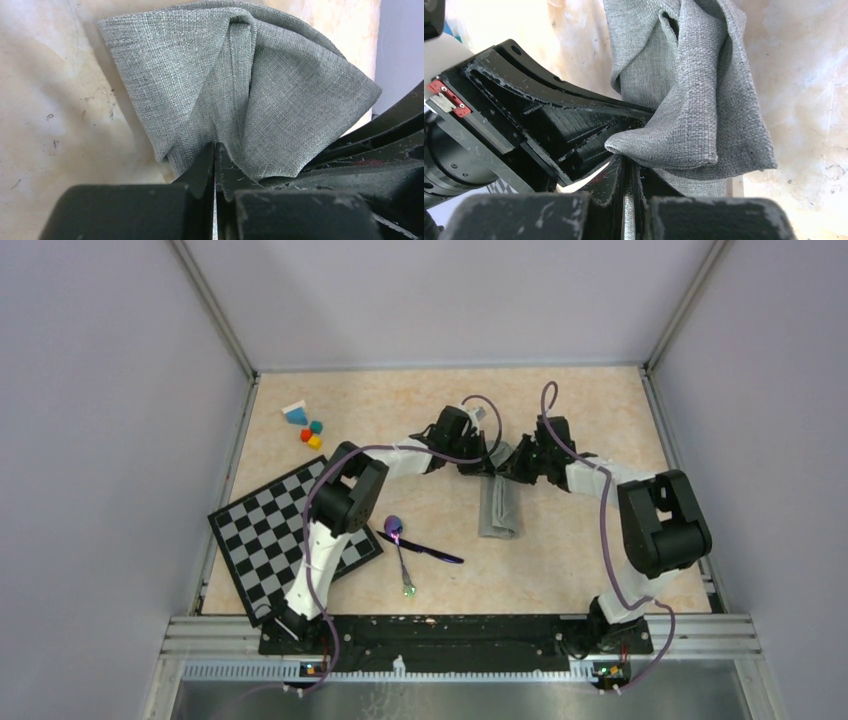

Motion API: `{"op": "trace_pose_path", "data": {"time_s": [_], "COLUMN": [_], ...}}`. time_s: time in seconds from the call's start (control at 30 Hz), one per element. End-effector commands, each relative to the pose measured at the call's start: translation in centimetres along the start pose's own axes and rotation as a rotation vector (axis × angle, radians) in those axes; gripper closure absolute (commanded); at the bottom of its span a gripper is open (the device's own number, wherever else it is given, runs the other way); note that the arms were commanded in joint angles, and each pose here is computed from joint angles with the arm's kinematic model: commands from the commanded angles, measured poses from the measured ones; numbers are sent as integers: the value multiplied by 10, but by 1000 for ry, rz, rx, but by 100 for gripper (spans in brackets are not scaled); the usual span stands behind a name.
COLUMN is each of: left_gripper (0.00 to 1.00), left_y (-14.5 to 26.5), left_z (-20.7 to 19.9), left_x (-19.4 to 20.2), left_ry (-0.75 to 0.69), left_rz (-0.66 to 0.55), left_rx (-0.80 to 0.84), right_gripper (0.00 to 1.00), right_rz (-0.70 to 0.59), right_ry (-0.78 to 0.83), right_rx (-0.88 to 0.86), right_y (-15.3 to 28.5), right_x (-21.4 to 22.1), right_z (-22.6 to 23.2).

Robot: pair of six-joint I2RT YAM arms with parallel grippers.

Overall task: Fold the napkin into a case and place the utensils inside
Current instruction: Fold the 2/3-rectangle-folded napkin at the center of the board.

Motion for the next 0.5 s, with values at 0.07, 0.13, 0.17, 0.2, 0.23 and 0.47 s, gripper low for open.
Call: {"op": "trace_pose_path", "data": {"time_s": [0.07, 0.13, 0.17, 0.2, 0.23, 0.47], "left_gripper": [94, 79, 73, 67, 62, 54], "left_y": [13, 26, 34, 42, 50, 88], "left_z": [-8, -21, -27, -32, -37, -31], "left_x": [-9, -15, -18, -22, -25, -27], "left_ry": [-51, -59, -64, -71, -76, 5], "left_rz": [-19, -31, -44, -60, -72, -105], "left_rx": [-19, 5, 14, 22, 27, 58], "right_gripper": [100, 100, 100, 100, 100, 100], "right_rz": [-51, -50, -48, -46, -44, -33], "right_ry": [-25, -15, -7, 1, 6, 24], "right_rx": [-51, -46, -43, -39, -32, -33], "right_y": [-7, -8, -8, -8, -8, -6], "right_x": [-6, -3, -2, -1, -1, 2], "right_z": [10, 7, 6, 4, 3, 3]}}
Point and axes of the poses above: each gripper's point midway between its finger pads, its own y axis back along the fingers, its own z axis along the line the jaws close on, x = y × z, the point moved 4 cm from there along y, back along the fingers, and after that the axes turned 7 degrees about y, right-handed, at the moved point
